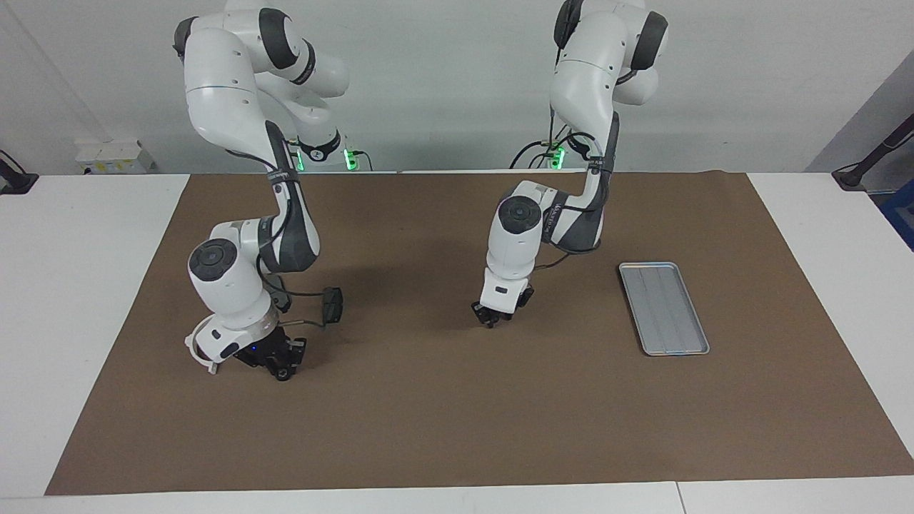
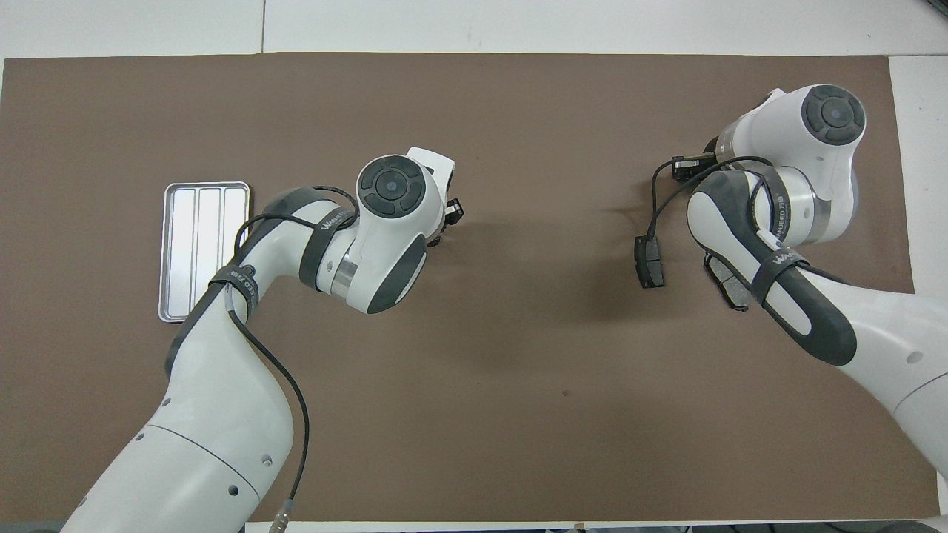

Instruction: Place bearing gear from tray to pile

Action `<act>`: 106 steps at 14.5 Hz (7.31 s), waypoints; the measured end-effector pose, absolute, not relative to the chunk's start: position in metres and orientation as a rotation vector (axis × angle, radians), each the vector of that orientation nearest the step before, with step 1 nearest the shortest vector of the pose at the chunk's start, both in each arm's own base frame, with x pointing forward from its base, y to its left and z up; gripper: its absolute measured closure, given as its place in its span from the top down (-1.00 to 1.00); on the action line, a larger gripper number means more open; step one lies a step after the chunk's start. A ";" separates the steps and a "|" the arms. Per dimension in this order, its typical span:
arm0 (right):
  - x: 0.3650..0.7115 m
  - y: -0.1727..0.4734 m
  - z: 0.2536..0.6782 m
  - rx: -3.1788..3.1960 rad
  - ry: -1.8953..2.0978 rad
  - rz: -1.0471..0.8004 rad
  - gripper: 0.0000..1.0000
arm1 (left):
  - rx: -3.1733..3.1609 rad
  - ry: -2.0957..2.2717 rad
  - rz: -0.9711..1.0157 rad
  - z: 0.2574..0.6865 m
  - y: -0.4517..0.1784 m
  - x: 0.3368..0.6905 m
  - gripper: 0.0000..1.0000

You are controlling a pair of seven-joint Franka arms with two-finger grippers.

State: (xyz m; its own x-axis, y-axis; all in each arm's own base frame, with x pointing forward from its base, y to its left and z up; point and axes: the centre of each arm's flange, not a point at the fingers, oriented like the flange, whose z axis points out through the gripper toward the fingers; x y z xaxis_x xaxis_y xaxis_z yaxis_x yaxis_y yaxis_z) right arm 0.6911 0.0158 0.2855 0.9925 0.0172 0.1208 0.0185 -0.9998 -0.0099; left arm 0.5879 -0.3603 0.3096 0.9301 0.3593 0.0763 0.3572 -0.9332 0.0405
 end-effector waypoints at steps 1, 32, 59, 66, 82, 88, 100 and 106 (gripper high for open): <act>0.691 0.016 0.285 -3.126 -0.031 -0.189 0.14 | 3.048 0.606 0.166 0.327 -0.346 0.600 0.49; 0.550 0.416 0.395 -3.063 0.691 0.043 1.00 | 3.133 0.303 -0.037 0.584 -0.022 0.558 1.00; 0.618 0.468 0.285 -3.095 0.759 -0.063 0.59 | 3.126 0.304 -0.003 0.601 -0.020 0.547 1.00; 0.617 0.468 0.285 -3.084 0.770 -0.036 0.34 | 3.126 0.304 -0.003 0.601 -0.020 0.547 1.00; 0.623 0.463 0.289 -3.040 0.804 0.013 -0.53 | 3.126 0.304 -0.003 0.601 -0.020 0.547 1.00; 0.665 0.365 0.393 -3.122 0.607 0.033 -0.53 | 3.126 0.304 -0.003 0.601 -0.020 0.547 1.00; 0.717 0.021 0.475 -3.180 -0.179 0.000 -0.53 | 3.126 0.304 -0.003 0.601 -0.020 0.547 1.00; 0.701 -0.012 0.383 -3.175 -0.235 -0.122 -0.53 | 3.126 0.304 -0.003 0.601 -0.020 0.547 1.00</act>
State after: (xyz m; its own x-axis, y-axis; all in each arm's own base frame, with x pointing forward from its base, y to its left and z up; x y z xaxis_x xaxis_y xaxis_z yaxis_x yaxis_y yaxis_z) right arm 0.7013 -0.0118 0.3825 0.9862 0.1486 0.0732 0.1452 -0.9881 0.0497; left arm 0.5474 -0.0198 0.6015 0.9813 0.1924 -0.0018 0.1924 -0.9813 0.0005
